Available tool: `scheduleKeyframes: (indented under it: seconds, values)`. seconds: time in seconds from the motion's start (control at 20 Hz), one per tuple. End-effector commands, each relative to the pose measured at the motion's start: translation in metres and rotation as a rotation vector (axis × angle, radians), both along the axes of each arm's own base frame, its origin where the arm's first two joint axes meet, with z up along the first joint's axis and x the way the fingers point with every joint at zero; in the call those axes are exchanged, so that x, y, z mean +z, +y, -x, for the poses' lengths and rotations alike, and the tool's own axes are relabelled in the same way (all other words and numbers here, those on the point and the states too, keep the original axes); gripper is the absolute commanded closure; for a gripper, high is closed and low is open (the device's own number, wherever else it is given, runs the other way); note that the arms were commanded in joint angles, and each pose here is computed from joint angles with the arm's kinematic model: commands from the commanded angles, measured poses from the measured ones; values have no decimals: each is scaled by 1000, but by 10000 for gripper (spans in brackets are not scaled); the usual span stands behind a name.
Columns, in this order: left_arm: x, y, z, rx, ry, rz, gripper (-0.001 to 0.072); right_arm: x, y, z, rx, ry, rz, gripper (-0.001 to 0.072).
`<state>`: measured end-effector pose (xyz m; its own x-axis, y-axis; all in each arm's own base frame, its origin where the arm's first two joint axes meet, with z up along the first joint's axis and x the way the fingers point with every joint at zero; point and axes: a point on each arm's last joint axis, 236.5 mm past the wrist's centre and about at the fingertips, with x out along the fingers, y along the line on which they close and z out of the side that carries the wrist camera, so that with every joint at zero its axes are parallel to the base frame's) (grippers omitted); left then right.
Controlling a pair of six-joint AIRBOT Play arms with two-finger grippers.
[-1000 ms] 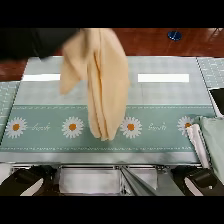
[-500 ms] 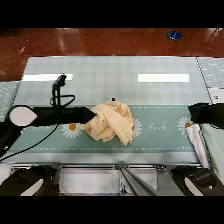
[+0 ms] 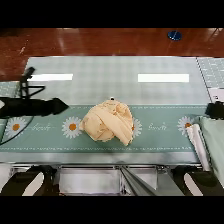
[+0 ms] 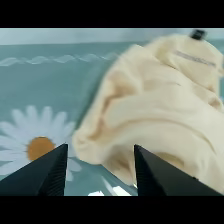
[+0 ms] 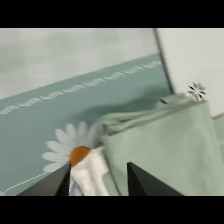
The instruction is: Fold the shirts.
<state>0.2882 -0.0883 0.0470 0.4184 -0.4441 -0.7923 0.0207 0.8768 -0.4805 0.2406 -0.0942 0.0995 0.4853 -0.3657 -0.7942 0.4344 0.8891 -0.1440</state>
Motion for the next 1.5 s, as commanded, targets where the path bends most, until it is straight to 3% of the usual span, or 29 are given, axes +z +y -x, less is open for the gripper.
scheduleKeyframes:
  seconds: [0.0,0.1,0.2,0.7,1.2,1.25,1.3,1.45]
  values:
    - [-24,56,8,313,106,129,200,-44,-19,8,-189,-50,-255,303]
    - [-46,2,22,206,208,402,200,-78,48,-19,-42,-119,-603,303]
    - [-56,-35,35,89,299,565,200,-96,92,-25,59,-94,-775,303]
    - [-108,-109,20,-139,493,492,200,-165,172,-13,255,232,-837,303]
    - [-122,-155,19,-325,476,370,215,-170,216,-17,312,248,-874,303]
    - [-122,-155,21,-330,484,372,389,-170,219,-14,317,260,-886,303]
    - [-123,-154,21,-336,480,367,691,-170,222,-10,331,277,-885,303]
    - [-121,-152,16,-335,463,368,690,-170,244,2,407,315,-876,303]
